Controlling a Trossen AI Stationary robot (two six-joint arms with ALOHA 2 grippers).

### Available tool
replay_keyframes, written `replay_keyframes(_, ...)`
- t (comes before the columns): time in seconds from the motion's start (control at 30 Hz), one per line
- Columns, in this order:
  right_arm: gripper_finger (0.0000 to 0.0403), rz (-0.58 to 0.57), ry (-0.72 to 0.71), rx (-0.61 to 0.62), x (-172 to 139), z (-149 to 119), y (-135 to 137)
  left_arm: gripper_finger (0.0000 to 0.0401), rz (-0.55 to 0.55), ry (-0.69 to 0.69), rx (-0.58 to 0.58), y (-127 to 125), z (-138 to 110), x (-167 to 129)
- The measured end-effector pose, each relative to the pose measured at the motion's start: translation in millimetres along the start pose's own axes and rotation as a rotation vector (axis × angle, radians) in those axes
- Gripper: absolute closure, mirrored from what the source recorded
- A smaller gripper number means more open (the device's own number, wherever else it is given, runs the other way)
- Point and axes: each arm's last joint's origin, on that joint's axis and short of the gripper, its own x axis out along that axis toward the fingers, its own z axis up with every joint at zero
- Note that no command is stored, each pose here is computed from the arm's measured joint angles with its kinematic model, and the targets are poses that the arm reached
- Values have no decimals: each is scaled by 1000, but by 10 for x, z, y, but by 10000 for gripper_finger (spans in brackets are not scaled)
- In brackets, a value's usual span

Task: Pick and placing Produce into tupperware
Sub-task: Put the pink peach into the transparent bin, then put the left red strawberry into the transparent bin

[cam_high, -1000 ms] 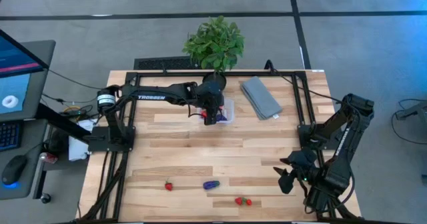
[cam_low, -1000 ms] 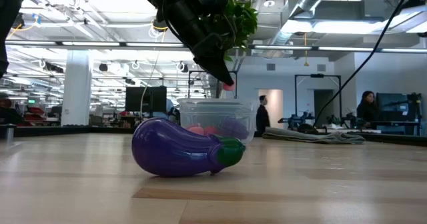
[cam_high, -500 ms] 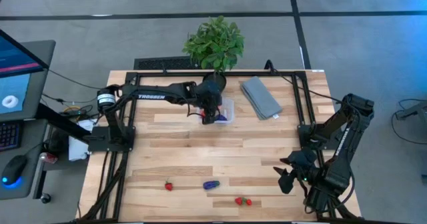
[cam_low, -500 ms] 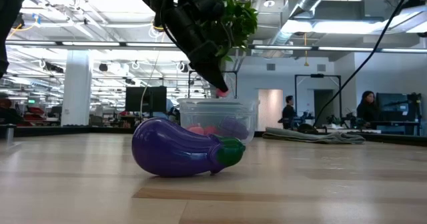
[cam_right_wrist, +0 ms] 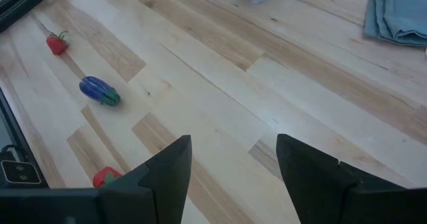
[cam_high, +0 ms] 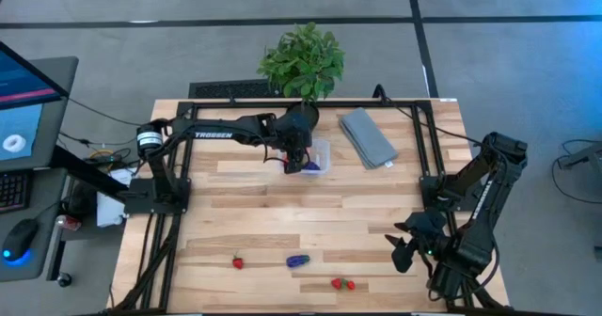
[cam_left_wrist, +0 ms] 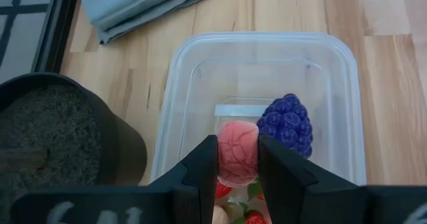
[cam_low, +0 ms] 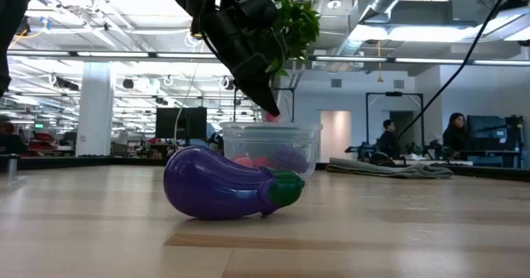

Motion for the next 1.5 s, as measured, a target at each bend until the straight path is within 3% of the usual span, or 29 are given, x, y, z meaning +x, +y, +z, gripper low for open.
replay_keyframes(0.9, 159, -2, -1, -2, 0, 1, -2, 313, 27, 6, -43, 8, -2, 2)
replay_keyframes(1.3, 159, -1, -1, -2, 0, 1, -2, 233, 26, 7, -58, 8, -2, 2)
replay_keyframes(1.5, 159, -2, -1, -5, 0, 1, -2, 219, -11, 12, -58, -6, -10, -15)
